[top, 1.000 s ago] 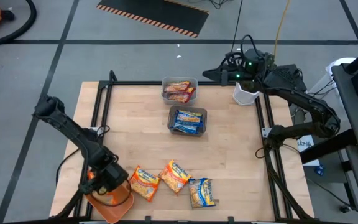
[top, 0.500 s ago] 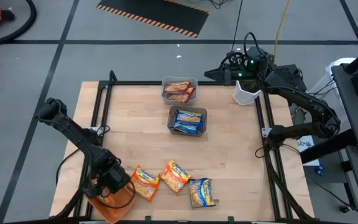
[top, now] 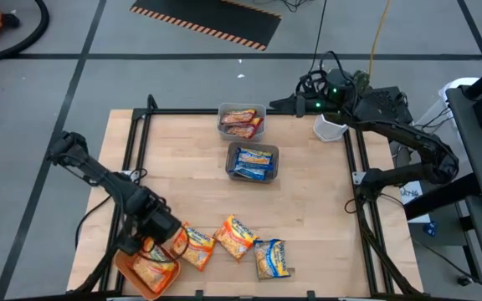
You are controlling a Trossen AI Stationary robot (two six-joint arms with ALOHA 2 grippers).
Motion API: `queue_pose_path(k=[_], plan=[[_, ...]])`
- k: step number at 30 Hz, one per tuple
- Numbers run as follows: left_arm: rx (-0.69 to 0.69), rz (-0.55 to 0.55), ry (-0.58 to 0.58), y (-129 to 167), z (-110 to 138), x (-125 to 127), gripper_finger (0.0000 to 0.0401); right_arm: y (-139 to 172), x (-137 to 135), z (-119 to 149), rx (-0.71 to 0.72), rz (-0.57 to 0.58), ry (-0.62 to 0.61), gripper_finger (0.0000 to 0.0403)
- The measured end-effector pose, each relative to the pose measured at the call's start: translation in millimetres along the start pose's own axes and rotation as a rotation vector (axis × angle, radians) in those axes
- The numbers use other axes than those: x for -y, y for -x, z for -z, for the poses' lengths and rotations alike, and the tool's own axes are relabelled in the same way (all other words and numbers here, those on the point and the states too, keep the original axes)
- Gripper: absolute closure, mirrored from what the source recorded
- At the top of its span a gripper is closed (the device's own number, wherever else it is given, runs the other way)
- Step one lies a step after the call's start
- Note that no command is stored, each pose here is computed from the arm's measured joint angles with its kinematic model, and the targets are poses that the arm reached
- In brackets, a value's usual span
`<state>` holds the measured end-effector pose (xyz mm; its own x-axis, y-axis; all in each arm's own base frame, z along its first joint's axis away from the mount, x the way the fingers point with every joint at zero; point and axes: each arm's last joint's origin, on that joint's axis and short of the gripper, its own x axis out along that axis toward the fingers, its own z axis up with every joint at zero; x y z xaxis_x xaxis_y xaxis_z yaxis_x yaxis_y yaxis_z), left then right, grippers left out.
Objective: Sort Maruchan noodles
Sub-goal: Put the right orange noodle pack into the orange bin
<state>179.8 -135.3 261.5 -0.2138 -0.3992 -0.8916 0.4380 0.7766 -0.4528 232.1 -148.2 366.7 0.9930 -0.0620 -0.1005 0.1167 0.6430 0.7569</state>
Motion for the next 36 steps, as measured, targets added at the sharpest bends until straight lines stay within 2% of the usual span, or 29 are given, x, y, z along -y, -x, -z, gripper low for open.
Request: queue_pose_path(k=[3, 7, 14, 18, 23, 28, 33, 36], plan=[[-0.013, -0.068, 0.053, 16.1, 2.3, -1.4, 0.0087, -7.9, -11.6, 8.8, -0.005, -0.03, -0.061, 0.0282], [0.001, -0.16, 0.045, 34.6, 11.7, -2.7, 0.0087, -19.1, -29.9, 25.5, -0.022, -0.061, -0.145, 0.0282], [0.116, -0.34, 0.064, 56.1, 25.9, -22.1, 0.0087, -33.2, -63.5, 61.9, -0.089, -0.105, -0.254, 0.0282], [0.197, -0.417, 0.119, 65.8, 28.8, -40.7, 0.0087, -37.1, -81.2, 82.5, -0.089, -0.096, -0.281, 0.0282], [0.315, -0.465, 0.23, 78.5, 27.4, -61.7, 0.0087, -37.9, -101.3, 106.2, -0.066, -0.077, -0.322, 0.0282], [0.507, -0.513, 0.36, 94.9, 21.7, -83.1, 0.0087, -36.3, -112.3, 122.6, -0.032, -0.031, -0.335, 0.0282], [0.72, -0.515, 0.458, 111.5, 15.0, -98.0, 0.0087, -33.7, -121.2, 137.9, -0.103, -0.036, -0.359, 0.0282], [0.808, -0.499, 0.522, 117.7, 12.6, -102.1, 0.0087, -31.3, -124.0, 149.7, -0.203, -0.03, -0.348, 0.0282]])
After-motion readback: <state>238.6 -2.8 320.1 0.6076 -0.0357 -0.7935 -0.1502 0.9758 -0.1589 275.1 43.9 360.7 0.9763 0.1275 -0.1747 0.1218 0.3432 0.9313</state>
